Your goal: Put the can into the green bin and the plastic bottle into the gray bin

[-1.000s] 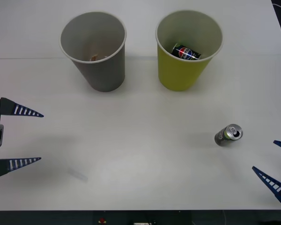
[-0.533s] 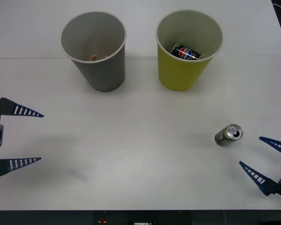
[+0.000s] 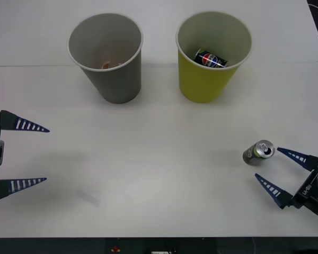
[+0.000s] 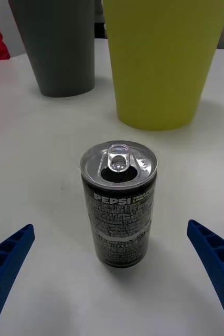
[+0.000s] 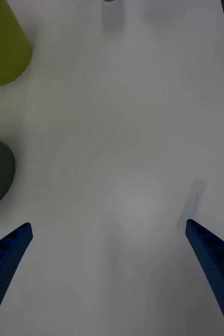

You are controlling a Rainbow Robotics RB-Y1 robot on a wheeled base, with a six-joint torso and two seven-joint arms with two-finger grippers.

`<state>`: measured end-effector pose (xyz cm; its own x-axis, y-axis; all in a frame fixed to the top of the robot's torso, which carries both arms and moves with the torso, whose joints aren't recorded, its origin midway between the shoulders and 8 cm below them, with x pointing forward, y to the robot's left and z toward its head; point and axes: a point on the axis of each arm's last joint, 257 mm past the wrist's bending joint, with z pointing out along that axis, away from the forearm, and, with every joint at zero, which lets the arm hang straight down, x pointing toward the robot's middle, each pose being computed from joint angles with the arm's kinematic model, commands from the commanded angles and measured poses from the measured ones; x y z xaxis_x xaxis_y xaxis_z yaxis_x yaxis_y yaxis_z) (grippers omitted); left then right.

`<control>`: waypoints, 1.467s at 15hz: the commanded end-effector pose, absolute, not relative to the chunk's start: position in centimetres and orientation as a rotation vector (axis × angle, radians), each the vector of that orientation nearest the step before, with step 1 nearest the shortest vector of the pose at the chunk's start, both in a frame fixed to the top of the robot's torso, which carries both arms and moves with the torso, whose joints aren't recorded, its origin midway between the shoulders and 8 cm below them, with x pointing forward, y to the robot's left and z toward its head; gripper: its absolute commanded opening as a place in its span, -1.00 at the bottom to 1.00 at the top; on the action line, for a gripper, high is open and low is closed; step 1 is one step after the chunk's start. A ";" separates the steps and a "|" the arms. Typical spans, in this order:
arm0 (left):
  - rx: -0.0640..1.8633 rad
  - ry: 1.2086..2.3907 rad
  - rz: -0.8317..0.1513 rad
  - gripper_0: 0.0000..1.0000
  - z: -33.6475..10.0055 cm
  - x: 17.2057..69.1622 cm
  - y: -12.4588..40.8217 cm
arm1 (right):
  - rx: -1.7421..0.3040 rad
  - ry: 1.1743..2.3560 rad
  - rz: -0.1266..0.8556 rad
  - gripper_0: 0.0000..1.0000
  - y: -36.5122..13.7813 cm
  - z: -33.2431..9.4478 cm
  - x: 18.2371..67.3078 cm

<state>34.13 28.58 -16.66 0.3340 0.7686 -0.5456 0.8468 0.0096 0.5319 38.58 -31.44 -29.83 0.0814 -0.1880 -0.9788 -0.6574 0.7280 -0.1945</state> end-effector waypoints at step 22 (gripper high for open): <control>1.762 1.444 -0.118 1.00 -16.7 34.1 28.6 | -0.702 1.436 0.375 -1.00 -27.2 -30.6 43.0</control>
